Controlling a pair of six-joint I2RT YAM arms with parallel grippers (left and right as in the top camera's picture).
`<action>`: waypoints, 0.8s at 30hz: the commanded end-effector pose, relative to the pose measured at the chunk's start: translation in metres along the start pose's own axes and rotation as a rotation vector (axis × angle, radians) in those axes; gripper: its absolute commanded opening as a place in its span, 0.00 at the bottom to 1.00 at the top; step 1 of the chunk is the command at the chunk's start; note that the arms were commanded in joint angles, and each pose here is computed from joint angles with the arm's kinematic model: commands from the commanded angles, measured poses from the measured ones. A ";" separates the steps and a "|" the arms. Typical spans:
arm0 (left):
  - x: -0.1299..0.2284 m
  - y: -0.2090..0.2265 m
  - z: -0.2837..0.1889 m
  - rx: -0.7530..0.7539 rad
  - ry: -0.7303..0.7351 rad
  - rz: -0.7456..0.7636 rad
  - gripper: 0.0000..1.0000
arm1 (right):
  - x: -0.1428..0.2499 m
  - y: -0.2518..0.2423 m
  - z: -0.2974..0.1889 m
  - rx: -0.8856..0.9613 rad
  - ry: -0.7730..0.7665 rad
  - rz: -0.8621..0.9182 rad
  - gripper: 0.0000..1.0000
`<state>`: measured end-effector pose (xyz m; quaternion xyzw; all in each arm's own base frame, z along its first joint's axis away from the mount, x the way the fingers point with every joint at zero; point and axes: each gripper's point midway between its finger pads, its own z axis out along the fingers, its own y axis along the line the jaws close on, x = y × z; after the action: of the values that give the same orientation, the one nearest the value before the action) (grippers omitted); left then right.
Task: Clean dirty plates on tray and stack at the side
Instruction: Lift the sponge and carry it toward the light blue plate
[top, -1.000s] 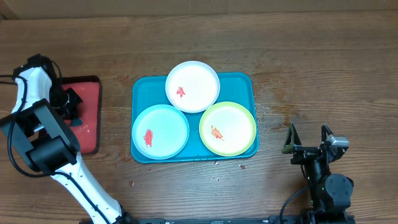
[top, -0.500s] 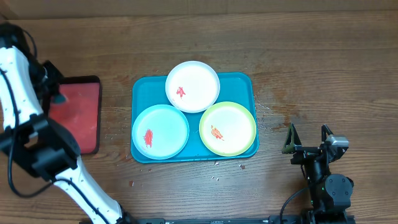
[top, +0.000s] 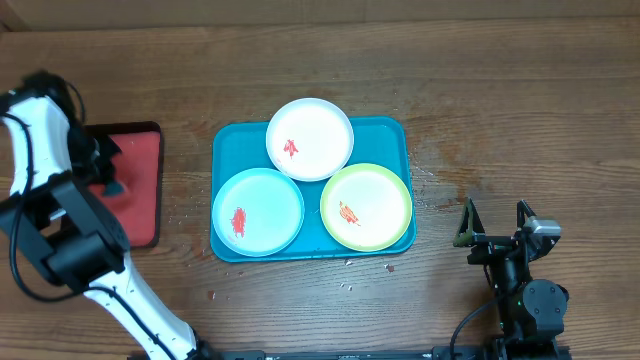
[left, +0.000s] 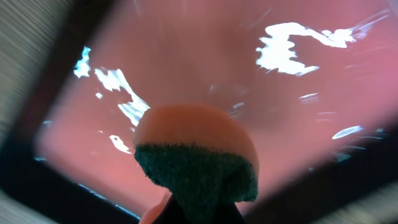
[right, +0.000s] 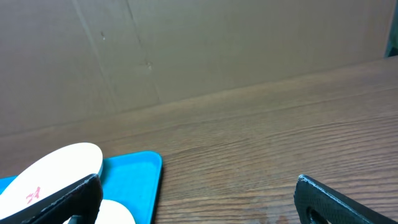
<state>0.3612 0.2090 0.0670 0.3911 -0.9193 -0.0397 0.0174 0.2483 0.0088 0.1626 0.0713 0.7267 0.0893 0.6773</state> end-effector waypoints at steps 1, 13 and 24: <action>-0.002 0.006 -0.013 -0.029 -0.017 0.004 0.04 | 0.002 -0.002 0.001 0.007 -0.002 -0.003 1.00; 0.007 0.001 -0.048 0.028 -0.038 0.008 0.04 | 0.002 -0.002 0.001 0.007 -0.002 -0.003 1.00; 0.032 -0.014 -0.061 0.145 0.042 0.037 0.04 | 0.002 -0.002 0.001 0.007 -0.002 -0.003 1.00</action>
<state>0.3295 0.1736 0.0778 0.3871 -0.9183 0.0140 0.0821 0.2483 0.0088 0.1626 0.0714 0.7267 0.0894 0.6773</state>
